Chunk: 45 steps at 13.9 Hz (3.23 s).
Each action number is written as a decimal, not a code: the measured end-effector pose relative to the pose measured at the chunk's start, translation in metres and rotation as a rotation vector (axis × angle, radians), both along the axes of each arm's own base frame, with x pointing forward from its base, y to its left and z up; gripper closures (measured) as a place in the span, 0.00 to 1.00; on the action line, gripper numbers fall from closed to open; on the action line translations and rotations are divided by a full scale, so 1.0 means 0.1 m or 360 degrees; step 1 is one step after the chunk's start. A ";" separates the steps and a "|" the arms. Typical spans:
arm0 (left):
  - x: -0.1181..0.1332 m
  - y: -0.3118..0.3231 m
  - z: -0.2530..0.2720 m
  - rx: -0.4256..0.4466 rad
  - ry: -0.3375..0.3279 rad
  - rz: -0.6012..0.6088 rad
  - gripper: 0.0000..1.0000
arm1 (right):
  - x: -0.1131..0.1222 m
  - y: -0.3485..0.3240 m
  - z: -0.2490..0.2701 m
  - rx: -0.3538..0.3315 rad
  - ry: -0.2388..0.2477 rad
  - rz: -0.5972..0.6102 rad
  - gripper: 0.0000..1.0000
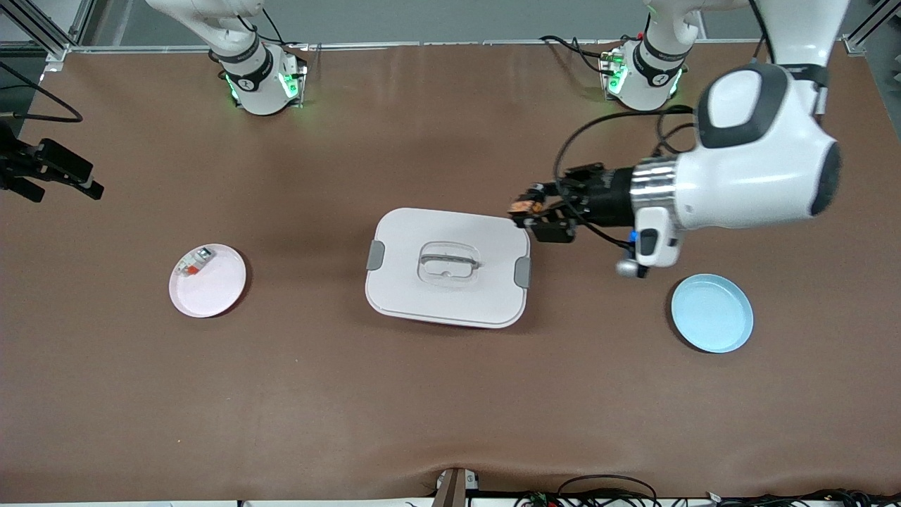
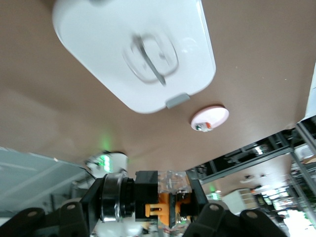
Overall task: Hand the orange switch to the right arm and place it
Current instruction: 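Carry the switch with the left gripper over the white box, then reach the right gripper toward the switch held by the left gripper, then grasp the switch with the right gripper while the left gripper opens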
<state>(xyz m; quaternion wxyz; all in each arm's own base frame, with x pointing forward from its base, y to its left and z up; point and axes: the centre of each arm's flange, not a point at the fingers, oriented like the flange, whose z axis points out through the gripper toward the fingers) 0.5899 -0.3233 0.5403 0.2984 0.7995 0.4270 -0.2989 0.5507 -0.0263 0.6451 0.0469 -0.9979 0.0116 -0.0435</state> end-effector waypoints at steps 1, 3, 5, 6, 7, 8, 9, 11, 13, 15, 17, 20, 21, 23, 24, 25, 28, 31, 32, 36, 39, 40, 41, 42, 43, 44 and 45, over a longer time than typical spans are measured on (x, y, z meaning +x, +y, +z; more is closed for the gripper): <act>-0.05 -0.20 -0.01 -0.0006 0.0043 0.0071 0.27 | 0.00 -0.01 0.01 -0.0019 -0.0007 0.0001 0.00; -0.13 -0.59 -0.05 -0.0009 0.0127 0.0201 0.27 | 0.01 0.03 0.06 -0.0065 -0.0027 0.0025 0.00; -0.20 -0.90 -0.11 -0.0020 0.0175 0.0297 0.27 | 0.01 0.19 0.17 -0.0079 -0.0067 0.0072 0.00; -0.24 -1.04 -0.13 -0.0029 0.0183 0.0335 0.27 | 0.02 0.29 0.21 -0.0081 -0.0089 0.0100 0.00; -0.29 -1.17 -0.15 -0.0041 0.0185 0.0372 0.27 | 0.04 0.41 0.22 -0.0086 -0.0114 0.0132 0.00; -0.33 -1.29 -0.15 -0.0055 0.0182 0.0407 0.27 | 0.06 0.54 0.21 -0.0091 -0.0132 0.0169 0.00; -0.37 -1.39 -0.15 -0.0070 0.0180 0.0443 0.27 | 0.08 0.66 0.19 -0.0092 -0.0141 0.0204 0.00; -0.43 -1.53 -0.15 -0.0094 0.0185 0.0506 0.27 | 0.09 0.93 0.16 -0.0089 -0.0146 0.0278 0.00; -0.48 -1.64 -0.17 -0.0111 0.0189 0.0551 0.27 | 0.07 1.31 0.09 -0.0083 -0.0132 0.0380 0.00; -0.50 -1.72 -0.23 -0.0118 0.0195 0.0576 0.27 | 0.03 1.76 -0.02 -0.0052 -0.0092 0.0386 0.00; -0.50 -1.78 -0.33 -0.0119 0.0197 0.0595 0.27 | -0.09 2.29 -0.08 0.0008 -0.0058 0.0266 0.00; -0.50 -1.83 -0.41 -0.0125 0.0193 0.0613 0.27 | -0.32 3.11 -0.13 0.0149 -0.0062 0.0114 0.00; -0.50 -1.83 -0.41 -0.0126 0.0194 0.0615 0.27 | -0.35 3.28 -0.18 0.0228 -0.0033 0.0061 0.00; -0.50 -1.83 -0.39 -0.0127 0.0200 0.0624 0.27 | -0.29 3.36 -0.29 0.0320 0.0020 -0.0013 0.00; -0.49 -1.83 -0.39 -0.0128 0.0203 0.0627 0.27 | -0.23 3.35 -0.36 0.0334 0.0036 -0.0037 0.00; -0.49 -1.83 -0.38 -0.0129 0.0203 0.0629 0.27 | -0.18 3.34 -0.41 0.0367 0.0049 -0.0061 0.00; -0.49 -1.83 -0.38 -0.0130 0.0203 0.0630 0.27 | -0.10 3.37 -0.52 0.0504 0.0112 -0.0120 0.00; -0.49 -1.83 -0.38 -0.0130 0.0203 0.0630 0.27 | -0.06 3.42 -0.61 0.0534 0.0125 -0.0134 0.00; -0.49 -1.82 -0.38 -0.0129 0.0203 0.0631 0.27 | -0.05 3.43 -0.65 0.0533 0.0129 -0.0135 0.00; -0.48 -1.82 -0.41 -0.0125 0.0206 0.0634 0.27 | -0.02 3.50 -0.76 0.0527 0.0145 -0.0132 0.00; -0.48 -1.82 -0.41 -0.0125 0.0206 0.0633 0.27 | -0.03 3.58 -0.83 0.0522 0.0156 -0.0119 0.00; -0.48 -1.82 -0.41 -0.0125 0.0206 0.0633 0.27 | -0.02 3.59 -0.86 0.0522 0.0156 -0.0120 0.00; -0.48 -1.82 -0.41 -0.0125 0.0206 0.0633 0.27 | -0.02 3.60 -0.87 0.0522 0.0155 -0.0121 0.00; -0.48 -1.82 -0.41 -0.0125 0.0205 0.0634 0.27 | -0.02 3.60 -0.88 0.0522 0.0156 -0.0120 0.10; -0.48 -1.82 -0.41 -0.0125 0.0205 0.0634 0.27 | -0.02 3.61 -0.88 0.0523 0.0156 -0.0118 0.20; -0.48 -1.82 -0.41 -0.0125 0.0205 0.0634 0.27 | -0.02 3.62 -0.88 0.0523 0.0156 -0.0116 0.33; -0.48 -1.82 -0.41 -0.0124 0.0206 0.0633 0.27 | -0.03 3.63 -0.87 0.0530 0.0152 -0.0115 0.42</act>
